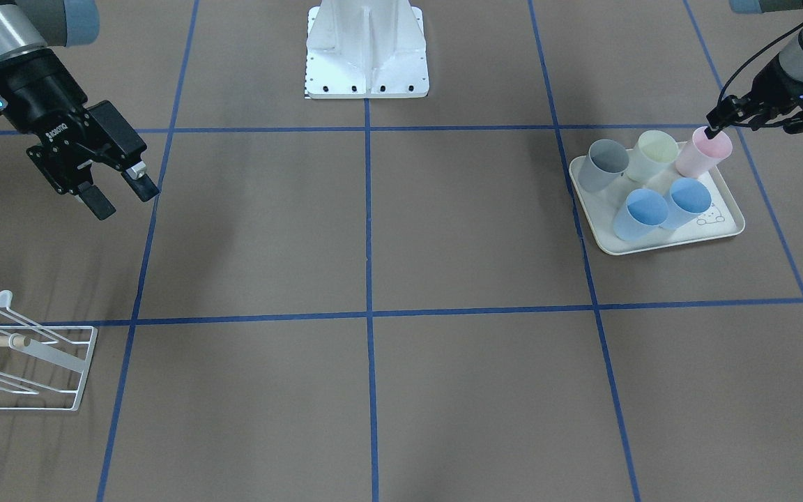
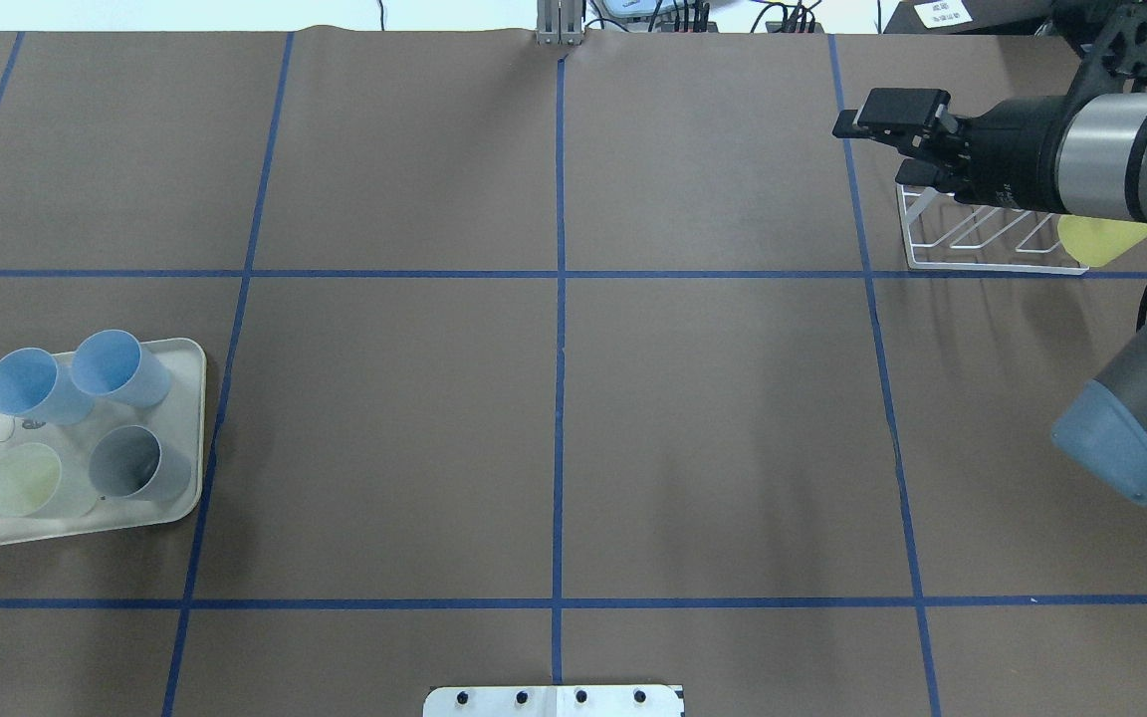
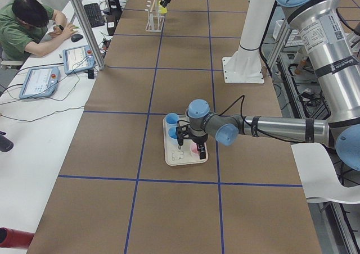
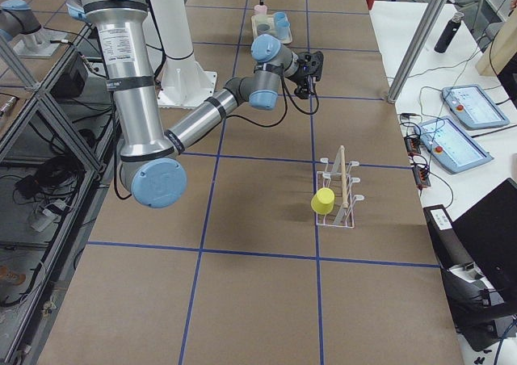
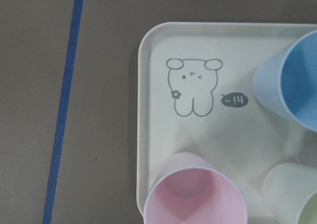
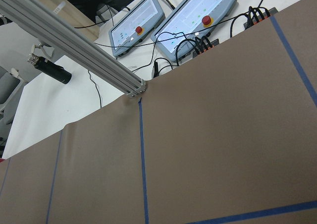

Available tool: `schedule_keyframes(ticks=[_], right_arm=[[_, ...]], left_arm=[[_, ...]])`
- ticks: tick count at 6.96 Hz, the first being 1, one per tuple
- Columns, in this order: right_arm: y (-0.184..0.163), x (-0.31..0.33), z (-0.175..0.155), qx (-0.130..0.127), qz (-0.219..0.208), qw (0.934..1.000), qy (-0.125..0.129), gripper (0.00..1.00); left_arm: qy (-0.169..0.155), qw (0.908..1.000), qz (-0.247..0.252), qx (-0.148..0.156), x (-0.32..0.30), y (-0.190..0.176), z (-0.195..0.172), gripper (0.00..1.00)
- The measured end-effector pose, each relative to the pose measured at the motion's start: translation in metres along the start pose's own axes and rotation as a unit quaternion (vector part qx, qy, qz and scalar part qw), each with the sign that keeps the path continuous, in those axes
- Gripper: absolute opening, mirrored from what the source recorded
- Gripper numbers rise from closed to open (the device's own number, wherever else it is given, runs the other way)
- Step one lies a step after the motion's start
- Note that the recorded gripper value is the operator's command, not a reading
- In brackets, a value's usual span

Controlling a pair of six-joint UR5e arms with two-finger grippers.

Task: Transfer IKEA cup to right arm and place on rack

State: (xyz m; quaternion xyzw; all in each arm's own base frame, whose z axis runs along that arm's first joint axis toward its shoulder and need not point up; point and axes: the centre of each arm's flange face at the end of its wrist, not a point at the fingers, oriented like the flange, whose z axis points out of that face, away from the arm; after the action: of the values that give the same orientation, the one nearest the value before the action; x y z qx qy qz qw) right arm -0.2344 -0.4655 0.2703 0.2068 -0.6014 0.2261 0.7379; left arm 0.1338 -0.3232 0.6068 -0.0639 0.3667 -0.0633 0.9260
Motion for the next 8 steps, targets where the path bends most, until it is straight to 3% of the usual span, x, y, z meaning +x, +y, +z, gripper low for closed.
schedule_keyframes(ticks=[2, 3, 4, 7, 8], right_arm=[[0.000, -0.001, 0.000, 0.000, 0.000, 1.0000, -0.001, 1.00], [0.000, -0.001, 0.000, 0.000, 0.000, 1.0000, -0.001, 1.00], [0.000, -0.001, 0.000, -0.001, 0.000, 1.0000, -0.001, 1.00], [0.001, 0.000, 0.000, -0.001, -0.001, 1.0000, 0.000, 1.00], [0.001, -0.001, 0.000, -0.001, -0.001, 1.0000, -0.001, 1.00]], left_arm=[[-0.004, 1.0000, -0.003, -0.005, -0.005, -0.002, 0.008, 0.85], [-0.005, 1.0000, -0.004, -0.006, -0.006, -0.004, 0.011, 0.76], [-0.006, 0.9999, -0.006, -0.007, -0.006, -0.006, 0.013, 0.59], [-0.005, 0.9999, -0.008, -0.010, -0.004, -0.011, 0.019, 0.43], [-0.002, 0.9999, -0.008, -0.014, -0.003, -0.011, 0.019, 0.25]])
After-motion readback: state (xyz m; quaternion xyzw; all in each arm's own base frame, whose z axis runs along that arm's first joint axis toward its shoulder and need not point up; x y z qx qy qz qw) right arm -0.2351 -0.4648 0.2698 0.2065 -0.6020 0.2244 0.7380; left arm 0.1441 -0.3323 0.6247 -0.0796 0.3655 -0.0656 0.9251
